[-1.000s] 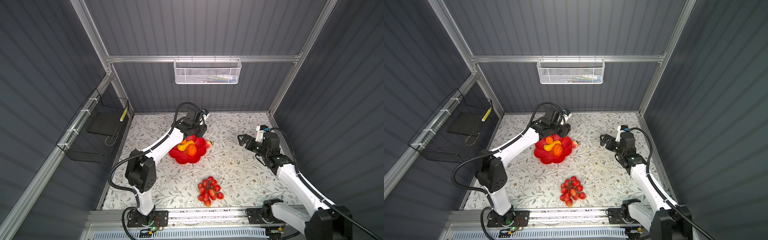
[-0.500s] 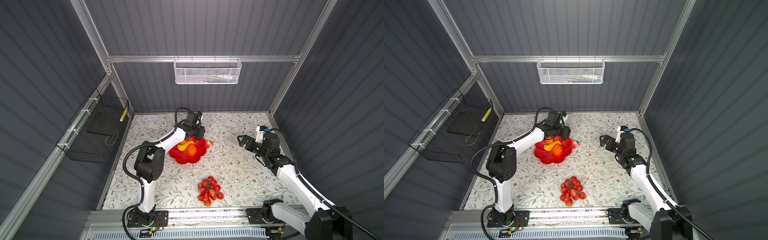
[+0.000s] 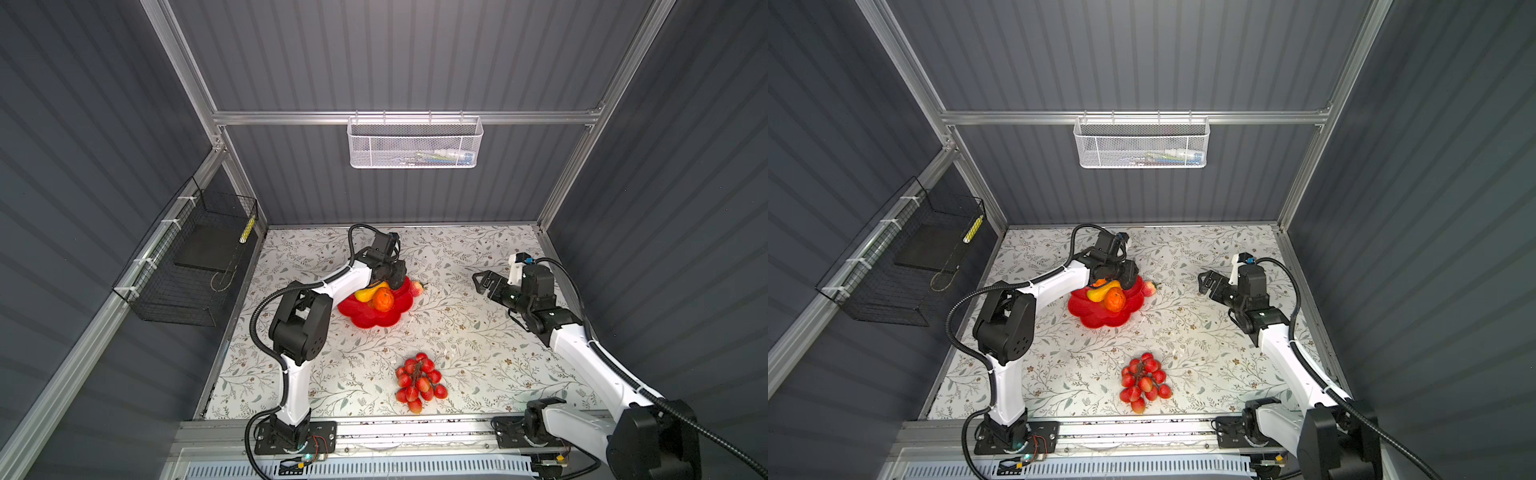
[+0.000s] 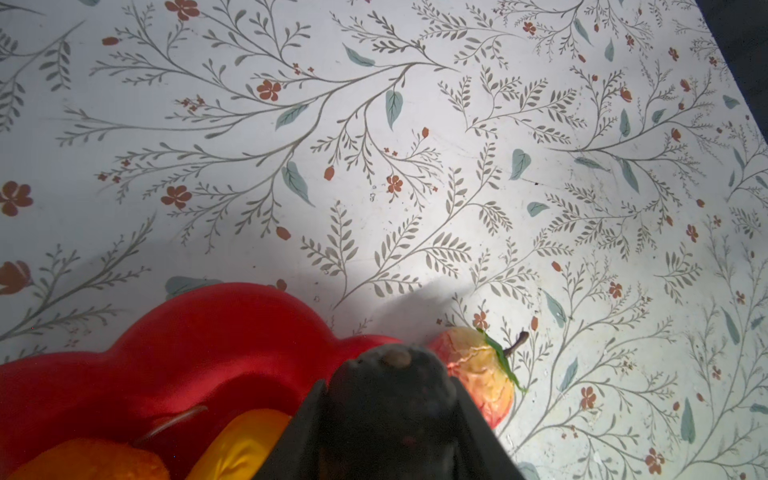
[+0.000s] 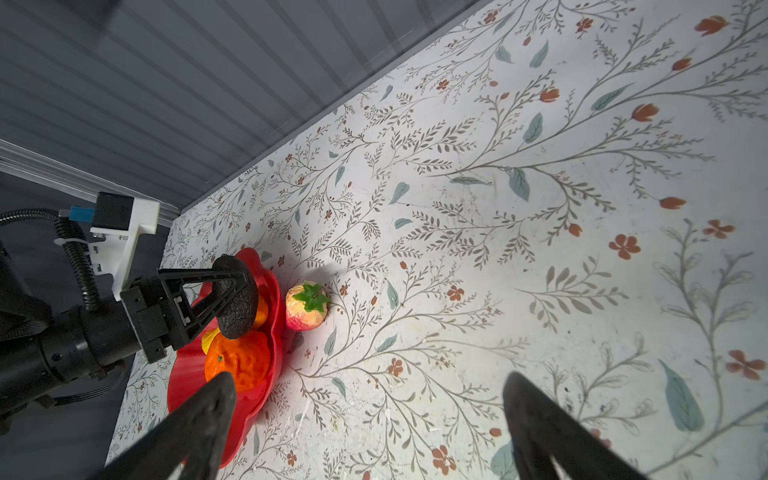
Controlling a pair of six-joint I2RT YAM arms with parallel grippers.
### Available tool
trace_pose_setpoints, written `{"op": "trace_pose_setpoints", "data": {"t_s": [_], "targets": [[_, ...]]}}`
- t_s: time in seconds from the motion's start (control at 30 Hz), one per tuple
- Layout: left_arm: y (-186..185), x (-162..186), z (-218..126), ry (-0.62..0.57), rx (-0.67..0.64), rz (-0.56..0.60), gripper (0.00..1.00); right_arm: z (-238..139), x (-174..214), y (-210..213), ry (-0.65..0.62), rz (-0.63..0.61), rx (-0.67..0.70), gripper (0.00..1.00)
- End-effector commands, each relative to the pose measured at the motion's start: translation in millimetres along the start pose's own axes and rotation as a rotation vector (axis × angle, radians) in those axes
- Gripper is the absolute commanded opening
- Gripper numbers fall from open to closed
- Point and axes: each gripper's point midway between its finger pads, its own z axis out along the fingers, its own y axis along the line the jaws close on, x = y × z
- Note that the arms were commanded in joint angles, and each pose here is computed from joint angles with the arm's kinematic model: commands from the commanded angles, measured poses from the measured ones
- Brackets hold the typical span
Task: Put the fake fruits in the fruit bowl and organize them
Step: 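Lower the avocado into the red bowl with the left gripper and release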
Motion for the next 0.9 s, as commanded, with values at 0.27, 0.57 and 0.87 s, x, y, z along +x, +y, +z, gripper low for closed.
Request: {"op": "trace_pose_setpoints", "data": {"t_s": [0.27,0.57,0.87], "targets": [[10.2,-8.6,-17.6,-0.049,-0.080,-0.015,0.63,23.3,4.8,1.0,0.083,0.017,-0.010,0.98],[12.3,-60.2,-89.5,-0.268,-0.166,0.032,0.70,73.2,31.2,28.2,0.245,0.030,-0.084,0.92],[42.3,-63.7,-206.3,-0.505,-0.385,0.112,0.91,134.7,69.6,66.8,0.386,0.074,-0.149,0.90]]}}
